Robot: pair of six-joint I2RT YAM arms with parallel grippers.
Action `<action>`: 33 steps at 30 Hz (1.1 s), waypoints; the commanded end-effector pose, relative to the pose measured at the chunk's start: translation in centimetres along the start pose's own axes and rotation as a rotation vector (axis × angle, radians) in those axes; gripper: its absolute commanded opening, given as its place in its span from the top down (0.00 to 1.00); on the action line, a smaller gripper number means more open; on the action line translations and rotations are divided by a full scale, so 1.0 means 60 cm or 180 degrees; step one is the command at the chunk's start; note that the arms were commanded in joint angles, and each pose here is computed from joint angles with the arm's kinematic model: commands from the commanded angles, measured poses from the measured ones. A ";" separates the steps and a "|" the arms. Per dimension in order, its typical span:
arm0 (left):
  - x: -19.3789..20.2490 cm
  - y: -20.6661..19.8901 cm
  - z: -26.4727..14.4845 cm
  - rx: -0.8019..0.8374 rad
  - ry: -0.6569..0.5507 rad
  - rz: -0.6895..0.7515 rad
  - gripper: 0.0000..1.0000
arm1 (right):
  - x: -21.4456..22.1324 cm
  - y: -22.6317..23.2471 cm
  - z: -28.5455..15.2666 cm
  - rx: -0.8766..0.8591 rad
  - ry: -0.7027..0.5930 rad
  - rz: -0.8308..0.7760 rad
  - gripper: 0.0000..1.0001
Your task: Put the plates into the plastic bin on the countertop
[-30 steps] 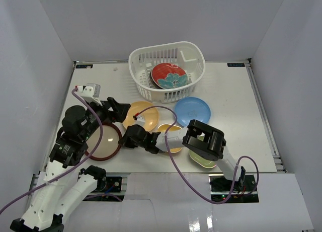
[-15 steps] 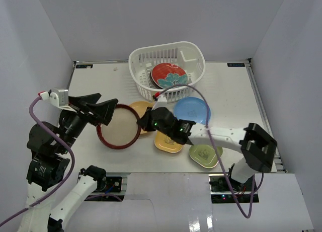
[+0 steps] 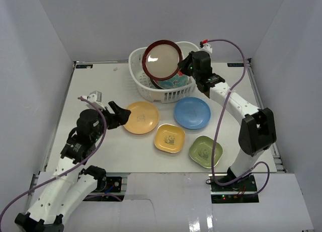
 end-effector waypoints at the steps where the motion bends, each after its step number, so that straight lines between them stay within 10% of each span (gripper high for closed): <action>1: 0.037 0.009 0.029 -0.0211 0.0197 -0.0377 0.12 | -0.065 0.066 0.023 -0.0456 -0.0180 -0.0073 0.92; 14: 0.170 0.062 0.120 -0.1089 0.0994 -0.0722 0.05 | -0.067 -0.077 0.119 0.0091 0.0057 -0.0075 0.92; 21: 0.227 0.086 0.158 -0.1443 0.1180 -0.0799 0.05 | -0.055 -0.103 0.123 0.0239 0.0200 -0.0330 0.34; 33: 0.239 0.098 0.207 -0.1589 0.1131 -0.0678 0.17 | -0.080 -0.088 -0.032 0.0128 -0.0081 -0.0660 0.20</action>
Point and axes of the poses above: each gripper's point midway between its finger pads, its own z axis out along the fingers, its own y axis along the line the jaws close on, x = y × z, the point moved 10 cm from there along -z, back along the fingers, and after that the axes turned 15 degrees about z, right-handed, at the moved point
